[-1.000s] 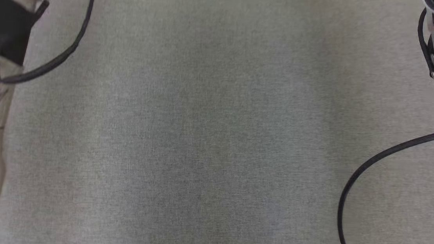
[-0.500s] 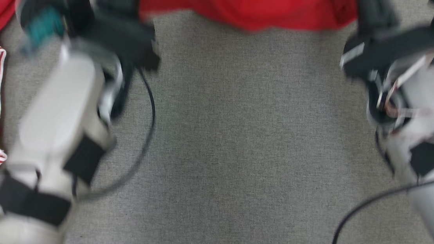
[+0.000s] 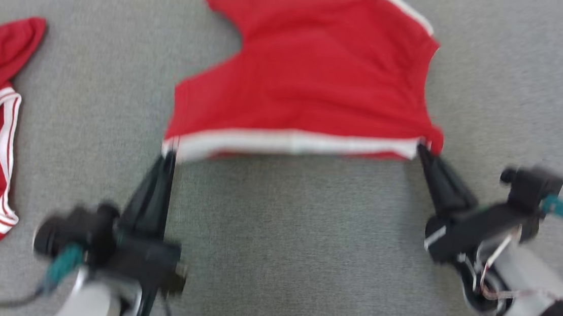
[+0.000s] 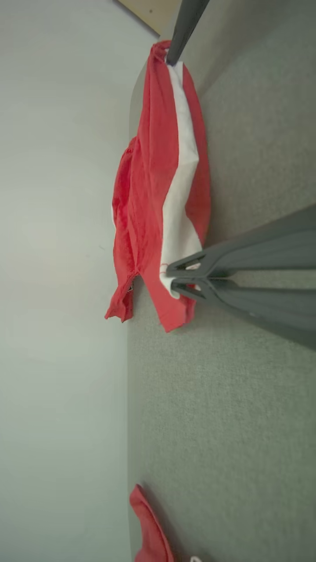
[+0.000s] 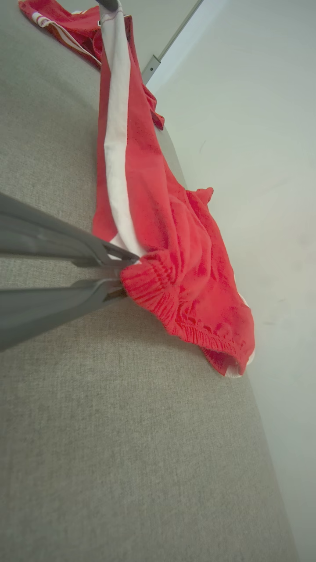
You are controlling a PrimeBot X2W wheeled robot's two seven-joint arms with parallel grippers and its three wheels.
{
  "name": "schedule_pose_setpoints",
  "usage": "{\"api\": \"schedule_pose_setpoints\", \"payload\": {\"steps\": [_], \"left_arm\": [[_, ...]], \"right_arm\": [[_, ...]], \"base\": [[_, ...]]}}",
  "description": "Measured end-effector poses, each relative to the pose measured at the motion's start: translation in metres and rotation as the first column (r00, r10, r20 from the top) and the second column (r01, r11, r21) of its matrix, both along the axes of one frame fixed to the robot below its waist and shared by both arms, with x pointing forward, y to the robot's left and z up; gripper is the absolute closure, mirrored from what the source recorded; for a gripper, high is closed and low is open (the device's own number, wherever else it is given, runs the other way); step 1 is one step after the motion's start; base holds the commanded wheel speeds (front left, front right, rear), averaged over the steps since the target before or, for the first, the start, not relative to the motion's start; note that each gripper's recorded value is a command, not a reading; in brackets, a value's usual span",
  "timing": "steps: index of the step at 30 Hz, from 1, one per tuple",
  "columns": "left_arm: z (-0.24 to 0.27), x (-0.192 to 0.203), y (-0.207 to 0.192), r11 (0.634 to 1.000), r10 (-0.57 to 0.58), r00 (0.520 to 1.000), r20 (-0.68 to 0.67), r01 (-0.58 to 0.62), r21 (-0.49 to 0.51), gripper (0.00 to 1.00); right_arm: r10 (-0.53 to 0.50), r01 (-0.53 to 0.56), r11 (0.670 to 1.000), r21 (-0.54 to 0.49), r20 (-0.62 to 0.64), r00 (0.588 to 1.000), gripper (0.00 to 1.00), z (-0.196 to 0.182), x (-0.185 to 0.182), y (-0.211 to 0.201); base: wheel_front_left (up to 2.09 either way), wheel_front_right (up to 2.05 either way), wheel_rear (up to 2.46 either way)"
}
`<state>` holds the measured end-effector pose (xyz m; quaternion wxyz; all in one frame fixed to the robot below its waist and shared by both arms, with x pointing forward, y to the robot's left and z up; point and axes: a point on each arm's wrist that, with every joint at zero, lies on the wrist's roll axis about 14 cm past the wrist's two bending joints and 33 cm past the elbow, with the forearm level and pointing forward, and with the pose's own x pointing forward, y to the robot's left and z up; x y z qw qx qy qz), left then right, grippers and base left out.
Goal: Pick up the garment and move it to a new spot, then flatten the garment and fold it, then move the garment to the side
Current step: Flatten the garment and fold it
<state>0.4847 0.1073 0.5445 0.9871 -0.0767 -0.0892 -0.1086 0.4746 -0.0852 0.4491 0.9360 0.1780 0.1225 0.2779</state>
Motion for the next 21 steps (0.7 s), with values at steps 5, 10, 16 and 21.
{"api": "schedule_pose_setpoints", "payload": {"steps": [5,10,16,21], "left_arm": [[-0.019,-0.047,0.000,1.000,-0.014,0.992,-0.124,0.014,0.004,1.00],[-0.025,-0.092,-0.006,0.999,-0.034,0.976,-0.217,0.030,-0.023,1.00],[-0.033,-0.124,-0.007,0.998,-0.040,0.955,-0.293,0.025,-0.054,1.00],[-0.041,-0.146,-0.003,0.998,-0.028,0.935,-0.354,0.006,-0.064,1.00]], "right_arm": [[-0.003,0.001,0.999,-0.038,-0.054,0.999,1.00,-0.015,-0.040,-0.009],[-0.023,0.018,0.999,-0.041,-0.115,0.993,1.00,-0.027,-0.080,-0.018],[-0.032,0.028,0.999,-0.029,-0.162,0.986,1.00,-0.032,-0.108,-0.023],[-0.044,0.043,0.999,-0.009,-0.201,0.979,1.00,-0.035,-0.130,-0.028]], "base": [[0.00,0.00,0.00],[0.00,0.00,0.00],[0.00,0.00,0.00],[0.00,0.00,0.00]]}}
